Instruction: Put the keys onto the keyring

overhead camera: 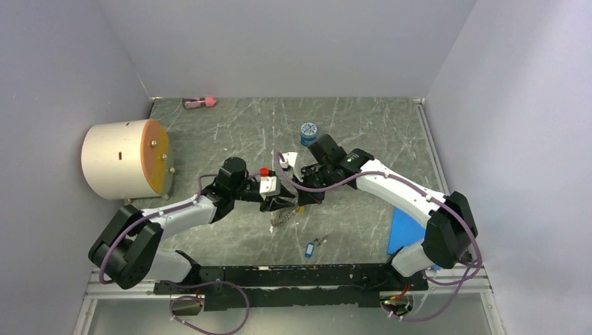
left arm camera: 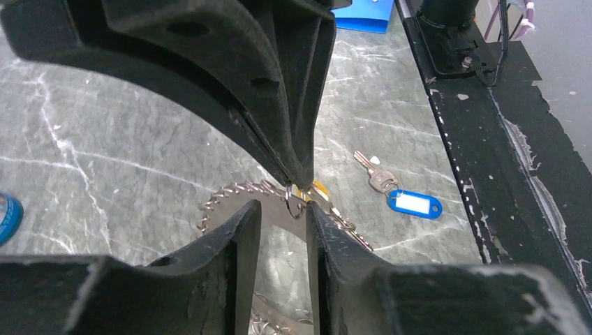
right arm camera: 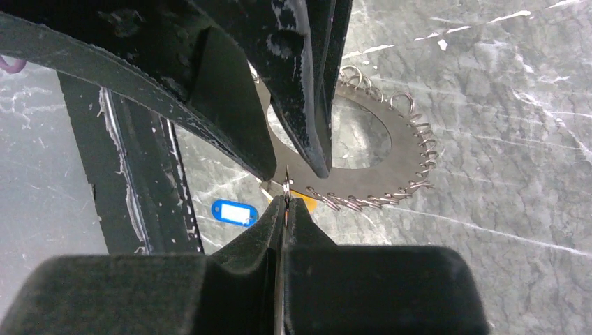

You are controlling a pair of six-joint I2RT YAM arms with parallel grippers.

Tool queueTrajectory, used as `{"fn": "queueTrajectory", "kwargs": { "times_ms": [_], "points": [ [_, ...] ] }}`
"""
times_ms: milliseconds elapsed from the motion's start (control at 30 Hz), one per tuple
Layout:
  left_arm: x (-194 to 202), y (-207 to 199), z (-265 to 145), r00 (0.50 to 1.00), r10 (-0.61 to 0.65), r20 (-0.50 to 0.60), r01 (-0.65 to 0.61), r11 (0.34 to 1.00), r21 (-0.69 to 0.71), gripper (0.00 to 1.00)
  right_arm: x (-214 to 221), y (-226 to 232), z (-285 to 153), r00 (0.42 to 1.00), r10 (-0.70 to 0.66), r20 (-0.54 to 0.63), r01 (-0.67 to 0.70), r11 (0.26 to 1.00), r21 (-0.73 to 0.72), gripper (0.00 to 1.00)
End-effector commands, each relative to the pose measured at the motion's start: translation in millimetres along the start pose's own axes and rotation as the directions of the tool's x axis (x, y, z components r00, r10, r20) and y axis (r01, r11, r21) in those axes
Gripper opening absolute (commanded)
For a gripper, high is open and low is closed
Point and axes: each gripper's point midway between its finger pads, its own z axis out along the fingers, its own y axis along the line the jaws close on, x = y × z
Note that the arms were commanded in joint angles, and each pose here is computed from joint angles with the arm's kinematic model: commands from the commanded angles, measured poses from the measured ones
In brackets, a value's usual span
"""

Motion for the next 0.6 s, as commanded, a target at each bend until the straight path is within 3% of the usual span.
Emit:
{"fn": "queueTrajectory", "kwargs": {
  "times_ms": [0,200,467,567],
  "points": [
    [-27.5,1.4,8.0,0.992,0.106,0.07,-0.11,0.992,0.059,0.33,-19.5,6.0,-8.8,0.995,-0.061,0.077,0.062,0.998,-0.007,0.0],
    [-21.6,-0.3,14.0,0.995,0.082,0.056,-0.087,0.993,0.082,0.18,-18.4,5.5,-6.0,0.996,-0.055,0.07,0.056,0.998,-0.016,0.0],
    [-9.4,-2.6,17.5,0.998,0.066,-0.012,-0.064,0.994,0.086,0.19,-17.7,4.6,-5.0,0.996,-0.06,0.063,0.061,0.998,-0.017,0.0],
    [-10.2,-2.4,18.1,0.997,0.07,-0.013,-0.069,0.994,0.086,0.11,-17.8,5.1,-4.6,0.996,-0.061,0.065,0.062,0.998,-0.019,0.0]
  ]
}}
